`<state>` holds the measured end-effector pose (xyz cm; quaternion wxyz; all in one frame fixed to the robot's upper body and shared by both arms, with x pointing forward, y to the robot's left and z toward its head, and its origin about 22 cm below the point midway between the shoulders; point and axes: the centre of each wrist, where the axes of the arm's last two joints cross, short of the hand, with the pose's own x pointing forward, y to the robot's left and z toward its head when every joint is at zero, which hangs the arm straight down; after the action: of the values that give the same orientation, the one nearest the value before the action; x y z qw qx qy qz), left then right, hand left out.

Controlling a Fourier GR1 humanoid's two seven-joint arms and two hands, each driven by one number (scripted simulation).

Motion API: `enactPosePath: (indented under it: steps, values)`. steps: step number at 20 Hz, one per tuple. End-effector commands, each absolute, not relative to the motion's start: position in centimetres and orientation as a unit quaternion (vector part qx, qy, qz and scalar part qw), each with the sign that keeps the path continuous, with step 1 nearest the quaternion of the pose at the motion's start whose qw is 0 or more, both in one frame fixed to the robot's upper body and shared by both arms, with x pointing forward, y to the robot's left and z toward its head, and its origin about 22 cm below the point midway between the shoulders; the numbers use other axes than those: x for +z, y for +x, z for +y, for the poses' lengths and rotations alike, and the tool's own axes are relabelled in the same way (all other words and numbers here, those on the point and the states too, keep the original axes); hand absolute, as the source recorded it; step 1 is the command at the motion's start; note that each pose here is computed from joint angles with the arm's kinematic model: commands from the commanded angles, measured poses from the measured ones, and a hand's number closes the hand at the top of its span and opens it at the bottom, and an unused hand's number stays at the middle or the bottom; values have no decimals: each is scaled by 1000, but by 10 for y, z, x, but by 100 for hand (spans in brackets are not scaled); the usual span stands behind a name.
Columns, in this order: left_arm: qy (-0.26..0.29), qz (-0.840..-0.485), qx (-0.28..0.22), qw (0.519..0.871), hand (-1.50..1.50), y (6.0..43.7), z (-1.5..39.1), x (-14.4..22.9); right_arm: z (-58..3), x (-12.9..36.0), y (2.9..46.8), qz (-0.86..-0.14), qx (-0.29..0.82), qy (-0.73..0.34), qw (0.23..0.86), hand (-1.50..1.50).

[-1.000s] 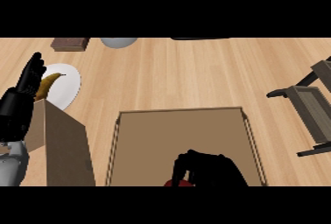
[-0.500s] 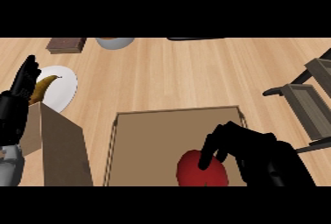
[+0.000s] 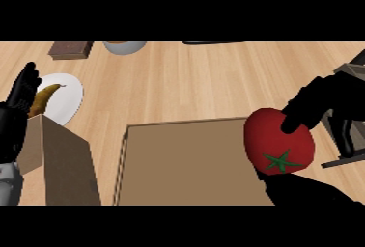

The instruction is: Pick the tomato from the tray and place it in the tiered basket

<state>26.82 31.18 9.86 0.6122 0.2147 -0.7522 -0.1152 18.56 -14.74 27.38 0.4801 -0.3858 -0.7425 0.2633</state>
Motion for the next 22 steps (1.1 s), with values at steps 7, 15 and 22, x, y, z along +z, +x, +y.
enactPosePath:
  steps: [7,15,22]
  values:
    - [207,-679,-93,698,0,257,309,48,-186,327,203,-720,278,-402,493,150]
    - [203,-692,-104,685,0,261,305,58,-240,378,230,-626,319,-543,460,150]
    - [191,-695,-105,685,0,267,298,52,-303,425,232,-597,317,-577,458,150]
